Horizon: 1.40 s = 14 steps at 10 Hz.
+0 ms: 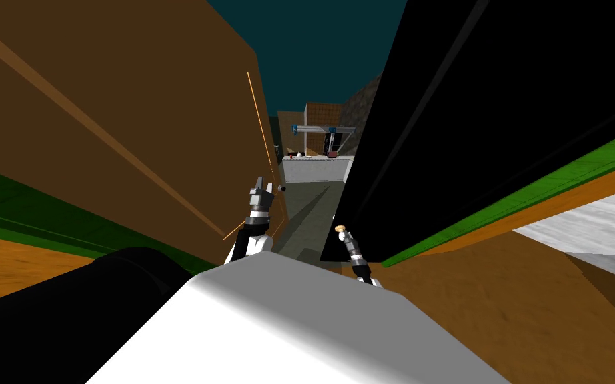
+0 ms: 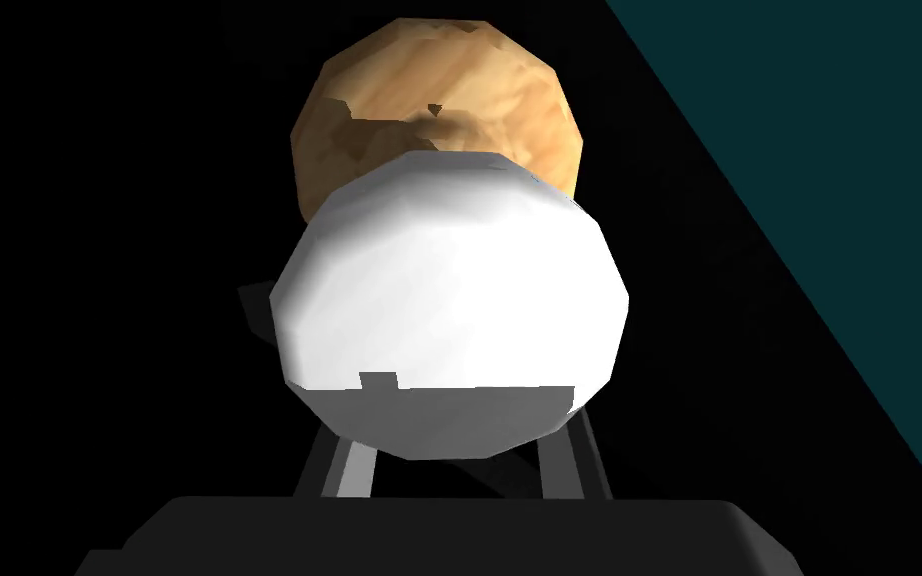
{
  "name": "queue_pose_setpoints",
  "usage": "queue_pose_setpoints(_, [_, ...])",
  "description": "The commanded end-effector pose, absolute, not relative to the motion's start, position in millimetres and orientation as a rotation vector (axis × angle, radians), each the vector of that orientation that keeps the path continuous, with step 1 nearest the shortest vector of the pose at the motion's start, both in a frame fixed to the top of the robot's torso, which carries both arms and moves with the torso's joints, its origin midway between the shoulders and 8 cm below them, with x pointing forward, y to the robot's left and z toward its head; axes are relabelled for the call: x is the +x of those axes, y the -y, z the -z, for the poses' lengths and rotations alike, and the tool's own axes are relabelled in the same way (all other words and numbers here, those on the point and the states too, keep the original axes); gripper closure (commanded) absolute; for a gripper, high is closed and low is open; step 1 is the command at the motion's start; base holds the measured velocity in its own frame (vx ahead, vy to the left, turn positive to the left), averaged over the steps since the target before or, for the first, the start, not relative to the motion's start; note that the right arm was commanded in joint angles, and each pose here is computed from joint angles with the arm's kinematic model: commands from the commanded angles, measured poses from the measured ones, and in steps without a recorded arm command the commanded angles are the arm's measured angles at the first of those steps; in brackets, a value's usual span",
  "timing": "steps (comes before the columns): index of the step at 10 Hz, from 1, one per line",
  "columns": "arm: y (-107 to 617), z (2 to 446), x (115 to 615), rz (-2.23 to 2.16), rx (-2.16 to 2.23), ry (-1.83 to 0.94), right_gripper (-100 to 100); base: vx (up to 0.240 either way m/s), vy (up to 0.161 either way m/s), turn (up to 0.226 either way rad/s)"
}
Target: Push the door open
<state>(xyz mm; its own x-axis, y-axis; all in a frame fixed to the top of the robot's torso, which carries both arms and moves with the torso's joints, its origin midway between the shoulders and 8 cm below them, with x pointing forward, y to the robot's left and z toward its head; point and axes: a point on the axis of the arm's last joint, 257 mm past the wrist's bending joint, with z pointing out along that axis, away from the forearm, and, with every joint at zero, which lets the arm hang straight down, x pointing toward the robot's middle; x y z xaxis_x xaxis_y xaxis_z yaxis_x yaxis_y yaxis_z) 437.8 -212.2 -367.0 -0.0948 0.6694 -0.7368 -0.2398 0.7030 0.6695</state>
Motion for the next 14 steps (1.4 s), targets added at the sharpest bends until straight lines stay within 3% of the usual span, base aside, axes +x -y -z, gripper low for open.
queue_pose_setpoints(1, [218.7,365.5,439.6,-0.829,0.443,-1.46,100,0.039,-0.001,0.028])
queue_pose_setpoints(2, [222.6,364.0,441.1,-0.853,0.49,-1.442,100,0.054,-0.003,0.083])
queue_pose_setpoints(3, [222.6,365.9,441.7,-0.803,0.432,-1.461,-100,-0.01,-0.003,0.039])
queue_pose_setpoints(14, [240.5,375.5,447.9,-0.585,0.265,-1.509,-100,-0.069,0.011,0.016])
